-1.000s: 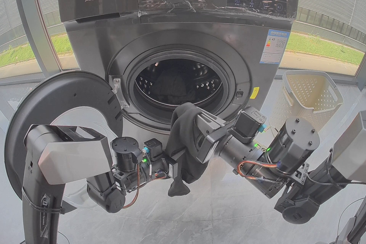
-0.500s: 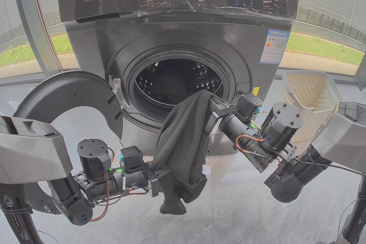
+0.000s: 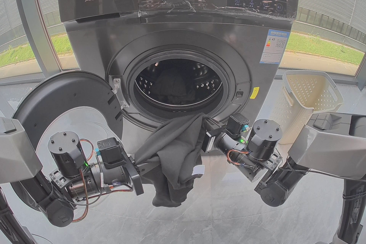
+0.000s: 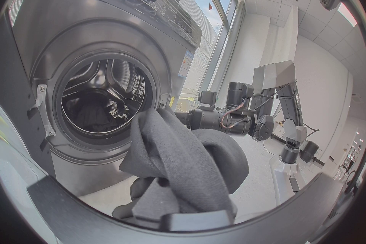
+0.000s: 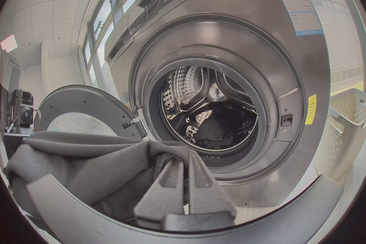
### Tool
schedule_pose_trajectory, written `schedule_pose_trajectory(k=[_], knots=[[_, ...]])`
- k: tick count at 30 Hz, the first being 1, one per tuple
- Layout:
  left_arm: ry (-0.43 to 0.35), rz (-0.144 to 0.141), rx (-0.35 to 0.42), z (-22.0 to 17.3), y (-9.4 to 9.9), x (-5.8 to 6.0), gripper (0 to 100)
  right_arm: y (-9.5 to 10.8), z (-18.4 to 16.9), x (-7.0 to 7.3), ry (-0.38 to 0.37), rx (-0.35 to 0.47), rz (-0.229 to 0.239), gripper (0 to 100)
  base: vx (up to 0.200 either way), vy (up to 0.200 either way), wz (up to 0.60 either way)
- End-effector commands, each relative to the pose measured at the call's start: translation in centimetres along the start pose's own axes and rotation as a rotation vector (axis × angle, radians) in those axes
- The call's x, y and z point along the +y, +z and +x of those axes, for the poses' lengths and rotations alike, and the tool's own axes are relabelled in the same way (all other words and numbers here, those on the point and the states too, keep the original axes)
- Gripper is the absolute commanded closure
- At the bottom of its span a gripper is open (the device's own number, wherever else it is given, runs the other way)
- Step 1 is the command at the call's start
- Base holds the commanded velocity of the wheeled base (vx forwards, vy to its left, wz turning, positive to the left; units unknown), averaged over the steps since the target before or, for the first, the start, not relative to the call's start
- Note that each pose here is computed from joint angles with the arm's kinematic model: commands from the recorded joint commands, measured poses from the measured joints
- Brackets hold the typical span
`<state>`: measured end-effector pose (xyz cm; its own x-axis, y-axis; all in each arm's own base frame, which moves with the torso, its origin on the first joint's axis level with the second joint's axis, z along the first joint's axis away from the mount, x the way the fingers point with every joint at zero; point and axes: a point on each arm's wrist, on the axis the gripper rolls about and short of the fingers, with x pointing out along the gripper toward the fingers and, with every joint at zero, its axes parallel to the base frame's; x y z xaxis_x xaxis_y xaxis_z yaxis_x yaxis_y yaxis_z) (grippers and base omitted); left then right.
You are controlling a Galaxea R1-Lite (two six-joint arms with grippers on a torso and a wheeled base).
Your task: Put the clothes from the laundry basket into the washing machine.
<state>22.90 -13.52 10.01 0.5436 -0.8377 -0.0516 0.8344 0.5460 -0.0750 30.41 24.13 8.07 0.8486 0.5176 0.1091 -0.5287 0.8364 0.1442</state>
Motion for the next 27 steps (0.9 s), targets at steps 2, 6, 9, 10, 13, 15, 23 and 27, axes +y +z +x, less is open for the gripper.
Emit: schedule_pose_trajectory(k=[2,6,9,10,13,15,23,27], knots=[[0.004,0.011,-0.022,-0.1,0.5,0.0,100,-0.5,-0.5,0.3,0.008,0.026,0.011,0,0.000,0.000,0.00],[0.014,0.015,-0.036,0.0,0.8,0.2,100,-0.2,-0.9,0.7,0.008,0.027,0.015,0,0.000,0.000,0.00],[0.096,0.024,-0.062,0.0,1.3,0.6,100,0.1,-3.6,-0.1,-0.015,0.094,-0.012,0,0.000,0.000,0.00],[0.106,0.024,-0.065,0.0,1.4,0.6,100,0.1,-3.9,-0.2,-0.015,0.104,-0.015,0,0.000,0.000,0.00],[0.236,0.028,-0.101,0.2,2.0,0.8,100,-0.6,-8.1,-1.5,-0.053,0.235,-0.035,0,0.000,0.000,0.00],[0.276,0.018,-0.117,0.3,2.3,0.8,100,-0.8,-10.1,-2.4,-0.083,0.297,-0.034,0,0.000,0.000,0.00],[0.391,-0.002,-0.139,0.6,2.5,1.0,100,-0.8,-11.7,-4.7,-0.178,0.336,-0.025,0,0.000,0.000,0.00],[0.402,-0.012,-0.143,0.7,2.5,0.9,100,-0.4,-11.4,-6.3,-0.233,0.318,-0.025,0,0.000,0.000,0.00]])
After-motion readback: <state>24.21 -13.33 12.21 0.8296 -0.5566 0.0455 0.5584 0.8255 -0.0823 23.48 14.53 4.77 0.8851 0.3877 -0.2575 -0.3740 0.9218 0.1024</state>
